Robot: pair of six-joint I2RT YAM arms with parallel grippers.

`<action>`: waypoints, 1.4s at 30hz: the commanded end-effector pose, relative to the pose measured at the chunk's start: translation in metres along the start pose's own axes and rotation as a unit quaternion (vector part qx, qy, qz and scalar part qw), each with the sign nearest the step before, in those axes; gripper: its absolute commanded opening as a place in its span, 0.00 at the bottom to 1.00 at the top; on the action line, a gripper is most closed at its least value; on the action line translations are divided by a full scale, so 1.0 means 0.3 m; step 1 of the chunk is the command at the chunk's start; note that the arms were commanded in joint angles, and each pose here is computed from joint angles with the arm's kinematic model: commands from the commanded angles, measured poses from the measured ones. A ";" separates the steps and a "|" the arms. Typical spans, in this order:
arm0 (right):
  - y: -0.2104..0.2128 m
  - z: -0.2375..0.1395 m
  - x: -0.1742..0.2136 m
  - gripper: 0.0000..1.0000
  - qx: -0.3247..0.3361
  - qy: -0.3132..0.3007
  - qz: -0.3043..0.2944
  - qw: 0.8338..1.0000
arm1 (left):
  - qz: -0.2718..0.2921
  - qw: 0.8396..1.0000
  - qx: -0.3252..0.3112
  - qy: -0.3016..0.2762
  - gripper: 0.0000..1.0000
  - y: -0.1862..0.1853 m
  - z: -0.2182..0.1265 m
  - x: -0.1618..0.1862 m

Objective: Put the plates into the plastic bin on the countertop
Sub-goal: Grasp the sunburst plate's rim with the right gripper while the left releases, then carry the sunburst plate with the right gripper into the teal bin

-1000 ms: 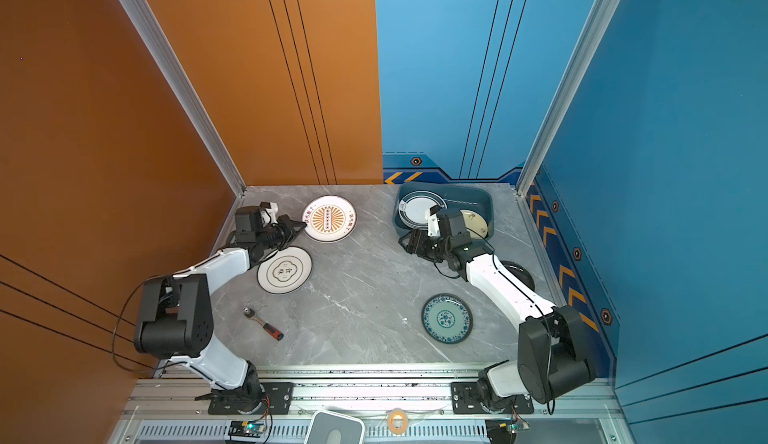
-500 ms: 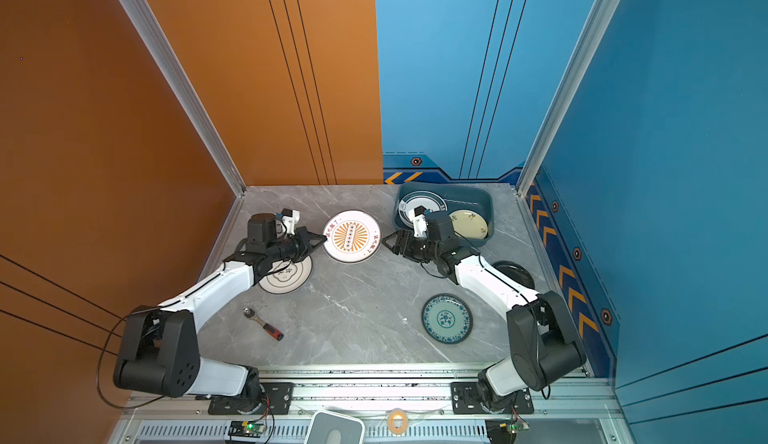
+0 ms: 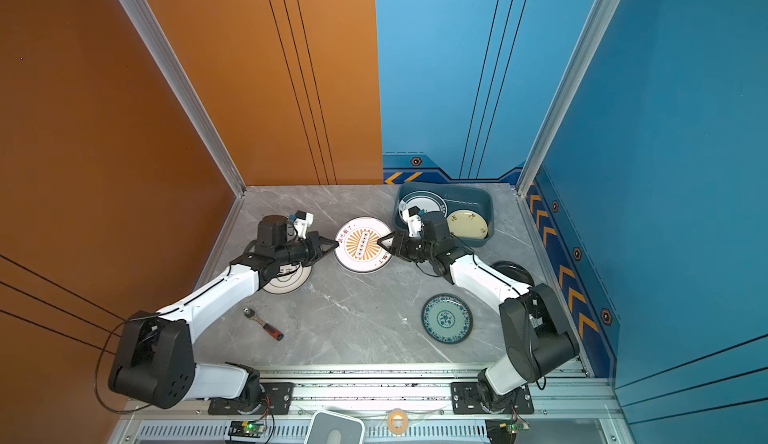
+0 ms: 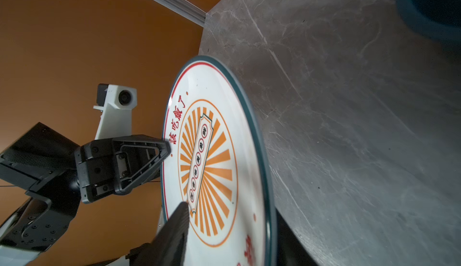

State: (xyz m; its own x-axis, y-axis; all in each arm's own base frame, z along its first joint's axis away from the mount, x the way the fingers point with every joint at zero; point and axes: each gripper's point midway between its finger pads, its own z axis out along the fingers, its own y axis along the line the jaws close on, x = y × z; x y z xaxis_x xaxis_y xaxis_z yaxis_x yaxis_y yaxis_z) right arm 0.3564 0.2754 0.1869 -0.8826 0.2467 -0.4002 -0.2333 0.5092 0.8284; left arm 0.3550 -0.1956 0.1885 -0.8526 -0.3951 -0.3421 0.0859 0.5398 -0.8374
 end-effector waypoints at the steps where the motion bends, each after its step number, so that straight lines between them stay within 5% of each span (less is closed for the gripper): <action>1: 0.028 0.020 0.003 0.34 -0.025 0.005 0.001 1.000 | 0.016 1.000 0.020 0.003 0.00 -0.043 -0.017 0.007; 8: 0.026 0.037 0.022 0.20 -0.032 0.016 0.008 0.999 | 0.017 1.000 0.022 0.011 0.00 -0.037 -0.003 0.016; 19: 0.030 0.042 0.023 0.01 -0.039 0.017 0.014 0.999 | 0.021 1.000 0.015 0.012 0.18 -0.024 0.001 0.019; 25: 0.020 0.023 -0.005 0.00 -0.031 0.005 0.017 0.999 | 0.030 0.999 0.000 0.014 0.43 -0.013 -0.010 0.023; 33: -0.060 -0.091 -0.112 0.00 0.038 -0.034 0.016 0.999 | 0.063 0.994 -0.087 0.016 0.93 0.057 -0.077 0.036; 42: -0.221 -0.293 -0.300 0.00 0.116 -0.109 0.047 0.986 | 0.042 0.977 -0.202 -0.056 0.98 0.221 -0.268 -0.042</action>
State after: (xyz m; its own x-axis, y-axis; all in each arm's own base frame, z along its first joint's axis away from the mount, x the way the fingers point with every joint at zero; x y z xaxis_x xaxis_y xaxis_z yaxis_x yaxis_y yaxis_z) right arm 0.4044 0.1755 0.1812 -0.8285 0.4224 -0.3677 -0.0345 0.6169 0.7863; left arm 0.3374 -0.1266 0.1794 -0.8071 -0.3868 -0.4460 0.0009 0.7546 -0.6562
